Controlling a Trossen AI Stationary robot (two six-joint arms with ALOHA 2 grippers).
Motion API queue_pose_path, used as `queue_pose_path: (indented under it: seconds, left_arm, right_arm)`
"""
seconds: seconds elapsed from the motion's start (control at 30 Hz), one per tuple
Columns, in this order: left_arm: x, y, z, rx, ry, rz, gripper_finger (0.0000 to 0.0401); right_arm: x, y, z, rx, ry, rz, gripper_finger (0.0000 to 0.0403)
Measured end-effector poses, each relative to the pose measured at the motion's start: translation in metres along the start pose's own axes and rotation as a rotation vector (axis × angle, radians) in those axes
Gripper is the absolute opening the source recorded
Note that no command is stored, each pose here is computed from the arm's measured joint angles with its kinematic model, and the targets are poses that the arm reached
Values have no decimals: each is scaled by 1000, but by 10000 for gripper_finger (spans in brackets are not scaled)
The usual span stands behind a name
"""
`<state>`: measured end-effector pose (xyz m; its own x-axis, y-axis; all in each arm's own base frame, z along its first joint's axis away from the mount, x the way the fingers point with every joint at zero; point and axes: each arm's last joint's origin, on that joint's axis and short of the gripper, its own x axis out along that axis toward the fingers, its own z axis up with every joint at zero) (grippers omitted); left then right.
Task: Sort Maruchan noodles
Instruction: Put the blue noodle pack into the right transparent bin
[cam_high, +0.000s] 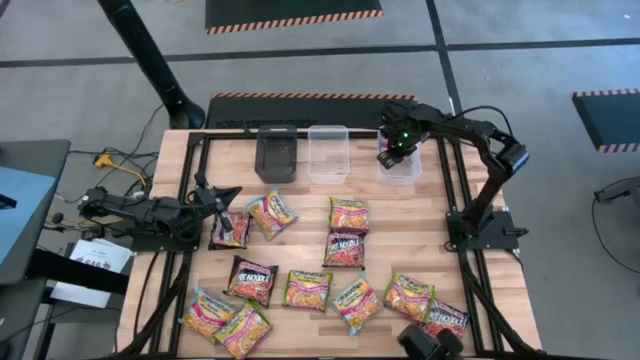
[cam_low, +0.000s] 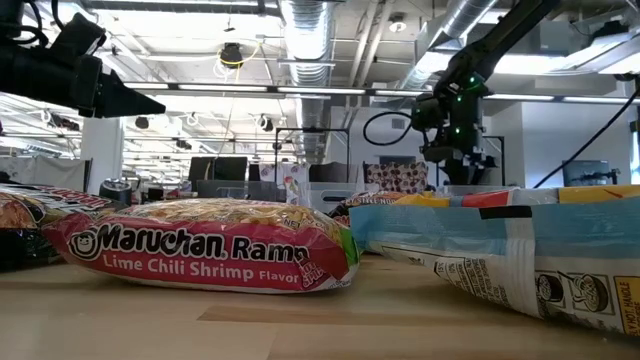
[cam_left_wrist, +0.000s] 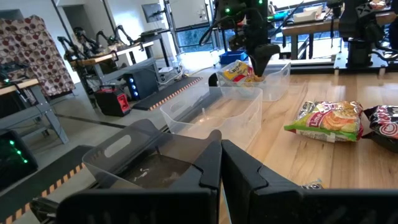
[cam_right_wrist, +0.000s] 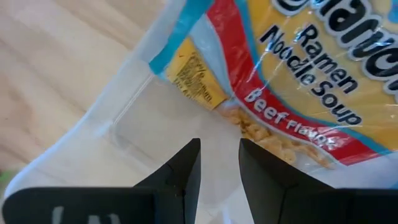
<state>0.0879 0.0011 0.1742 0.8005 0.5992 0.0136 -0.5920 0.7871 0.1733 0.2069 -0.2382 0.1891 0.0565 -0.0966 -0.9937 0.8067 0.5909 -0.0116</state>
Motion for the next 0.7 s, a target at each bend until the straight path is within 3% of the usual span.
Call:
queue_pose_path:
  seconds: [0.3,0.7]
  left_arm:
    - [0,0,0,0,0,0,0]
    - [0,0,0,0,0,0,0]
  right_arm:
    - [38,-3,6,34,102,-16,132]
    - [34,-8,21,99,-14,-93,132]
